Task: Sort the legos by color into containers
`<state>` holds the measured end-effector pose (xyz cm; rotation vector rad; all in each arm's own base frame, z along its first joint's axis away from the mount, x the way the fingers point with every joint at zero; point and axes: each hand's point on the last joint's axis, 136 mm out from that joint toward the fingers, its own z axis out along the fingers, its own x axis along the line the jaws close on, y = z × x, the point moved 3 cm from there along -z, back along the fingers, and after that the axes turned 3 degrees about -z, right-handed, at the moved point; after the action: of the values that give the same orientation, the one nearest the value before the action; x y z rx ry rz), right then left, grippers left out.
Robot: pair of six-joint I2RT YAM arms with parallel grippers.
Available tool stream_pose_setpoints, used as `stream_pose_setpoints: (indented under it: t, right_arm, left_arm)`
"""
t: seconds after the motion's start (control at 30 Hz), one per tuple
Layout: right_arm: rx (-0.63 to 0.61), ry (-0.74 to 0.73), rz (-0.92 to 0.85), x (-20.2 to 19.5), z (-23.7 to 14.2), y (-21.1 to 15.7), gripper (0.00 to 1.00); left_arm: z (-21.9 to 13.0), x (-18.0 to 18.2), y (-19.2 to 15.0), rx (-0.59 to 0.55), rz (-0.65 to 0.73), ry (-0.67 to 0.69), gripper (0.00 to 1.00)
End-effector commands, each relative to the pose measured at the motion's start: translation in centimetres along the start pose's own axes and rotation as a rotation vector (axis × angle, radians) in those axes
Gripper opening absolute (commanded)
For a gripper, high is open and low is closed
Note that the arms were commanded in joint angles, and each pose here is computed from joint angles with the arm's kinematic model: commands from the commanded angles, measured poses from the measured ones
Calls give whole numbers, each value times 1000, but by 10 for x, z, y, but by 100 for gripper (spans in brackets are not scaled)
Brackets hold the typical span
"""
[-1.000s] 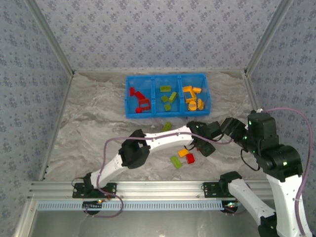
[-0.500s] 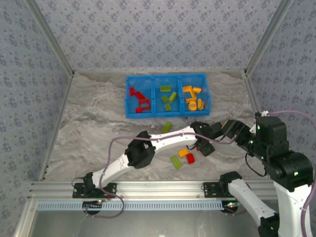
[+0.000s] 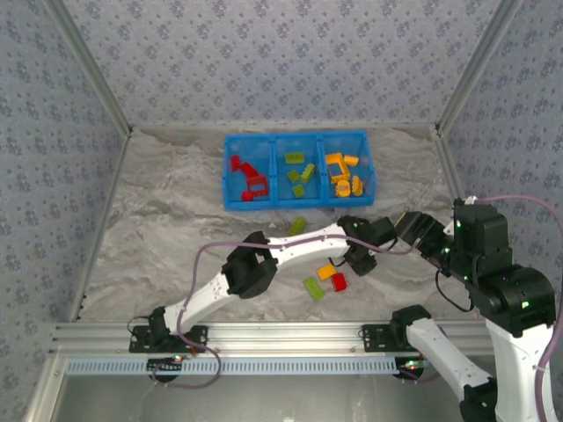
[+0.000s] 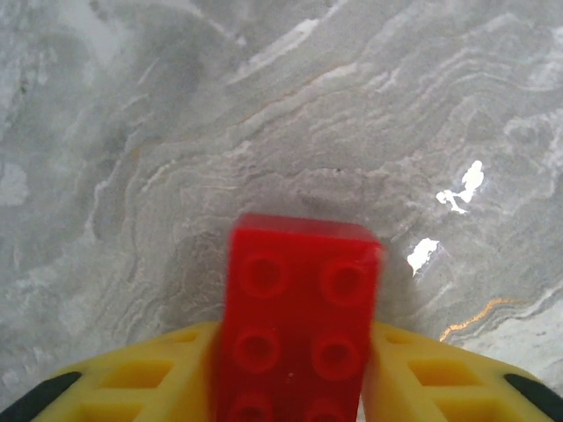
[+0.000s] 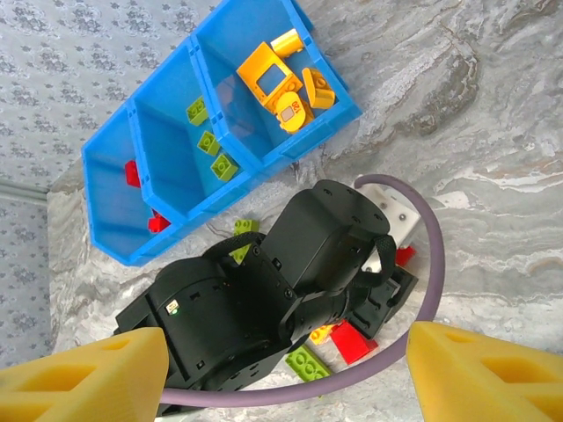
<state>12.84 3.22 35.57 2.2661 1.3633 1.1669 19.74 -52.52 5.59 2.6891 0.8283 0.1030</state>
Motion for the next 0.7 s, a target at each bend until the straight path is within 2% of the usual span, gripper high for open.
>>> stream_pose_setpoints:
  t: [0.0, 0.07, 0.17, 0.33, 0.43, 0.57, 0.67]
  right_arm:
    - [8, -5, 18, 1, 2, 1, 74]
    - [9, -2, 9, 3, 2, 2, 73]
    - [5, 13, -8, 8, 2, 6, 72]
    - [-30, 73, -26, 24, 3, 19, 70]
    - [-9, 96, -54, 34, 16, 22, 68]
    - [54, 122, -91, 51, 47, 19, 67]
    - [161, 115, -173, 67, 82, -1, 67]
  left_arm:
    - [0, 9, -2, -2, -21, 42, 34]
    - [-17, 15, 5, -50, -45, 55, 31]
    - [-61, 35, 19, -137, -115, 76, 28]
    - [-144, 92, 23, -267, -292, 101, 28]
    - [-184, 144, 10, -307, -422, 143, 28]
    - [-210, 219, -30, -291, -615, 224, 28]
    - [-217, 280, -60, -269, -793, 269, 28]
